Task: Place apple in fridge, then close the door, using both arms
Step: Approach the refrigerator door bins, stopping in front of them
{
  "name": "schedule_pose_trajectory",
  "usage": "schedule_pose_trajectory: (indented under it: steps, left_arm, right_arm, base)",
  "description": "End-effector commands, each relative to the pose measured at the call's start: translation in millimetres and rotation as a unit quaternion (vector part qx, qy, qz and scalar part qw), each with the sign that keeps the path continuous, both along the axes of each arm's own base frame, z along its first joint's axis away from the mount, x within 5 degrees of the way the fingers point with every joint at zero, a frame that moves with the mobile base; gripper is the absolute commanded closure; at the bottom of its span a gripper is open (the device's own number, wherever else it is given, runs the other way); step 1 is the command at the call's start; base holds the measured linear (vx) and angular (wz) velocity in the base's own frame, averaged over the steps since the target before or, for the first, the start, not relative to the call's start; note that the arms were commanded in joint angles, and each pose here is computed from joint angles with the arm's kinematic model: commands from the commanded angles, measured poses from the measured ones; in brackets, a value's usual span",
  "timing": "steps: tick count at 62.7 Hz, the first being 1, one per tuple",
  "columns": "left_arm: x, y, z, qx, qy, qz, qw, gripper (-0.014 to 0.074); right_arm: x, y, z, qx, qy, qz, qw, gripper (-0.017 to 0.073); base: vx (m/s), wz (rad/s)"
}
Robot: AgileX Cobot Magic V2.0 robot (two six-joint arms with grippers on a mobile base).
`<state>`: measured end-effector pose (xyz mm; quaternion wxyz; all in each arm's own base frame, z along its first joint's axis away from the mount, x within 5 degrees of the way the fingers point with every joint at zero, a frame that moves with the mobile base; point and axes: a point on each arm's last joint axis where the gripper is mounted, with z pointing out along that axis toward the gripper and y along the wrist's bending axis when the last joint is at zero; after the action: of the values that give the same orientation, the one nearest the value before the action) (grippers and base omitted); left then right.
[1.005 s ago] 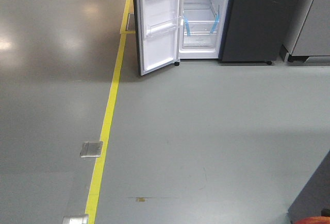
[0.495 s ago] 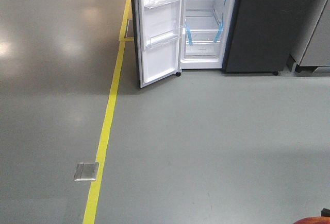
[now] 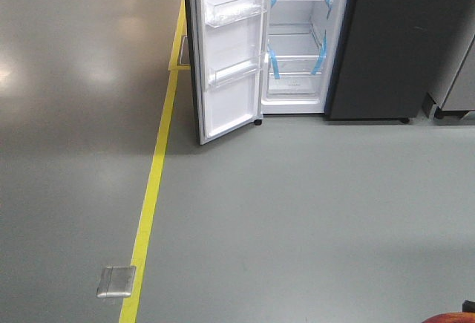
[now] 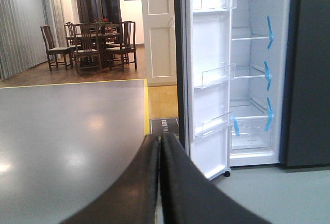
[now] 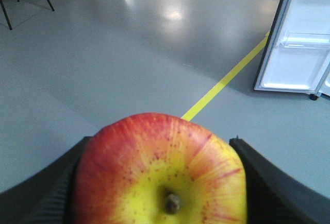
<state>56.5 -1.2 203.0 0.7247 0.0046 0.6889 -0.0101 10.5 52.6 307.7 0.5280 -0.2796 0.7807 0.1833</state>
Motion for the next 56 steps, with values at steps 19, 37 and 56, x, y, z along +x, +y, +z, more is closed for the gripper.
schedule_pose_trajectory:
  steps: [19,37,56]
  left_arm:
    - [-0.8,0.1,0.5,-0.006,-0.035,0.000,0.999,0.0600]
    - [-0.8,0.1,0.5,-0.006,-0.035,0.000,0.999,0.0600]
    - [-0.8,0.1,0.5,-0.006,-0.035,0.000,0.999,0.0600]
  right_arm:
    - [2.8,0.7,12.5,0.029,-0.028,-0.009,0.999,0.0193]
    - [2.8,0.7,12.5,0.029,-0.028,-0.009,0.999,0.0193]
    - [2.8,0.7,12.5,0.029,-0.028,-0.009,0.999,0.0193]
  base:
    - [0.28,0.02]
    - [0.26,-0.01]
    - [0.23,-0.01]
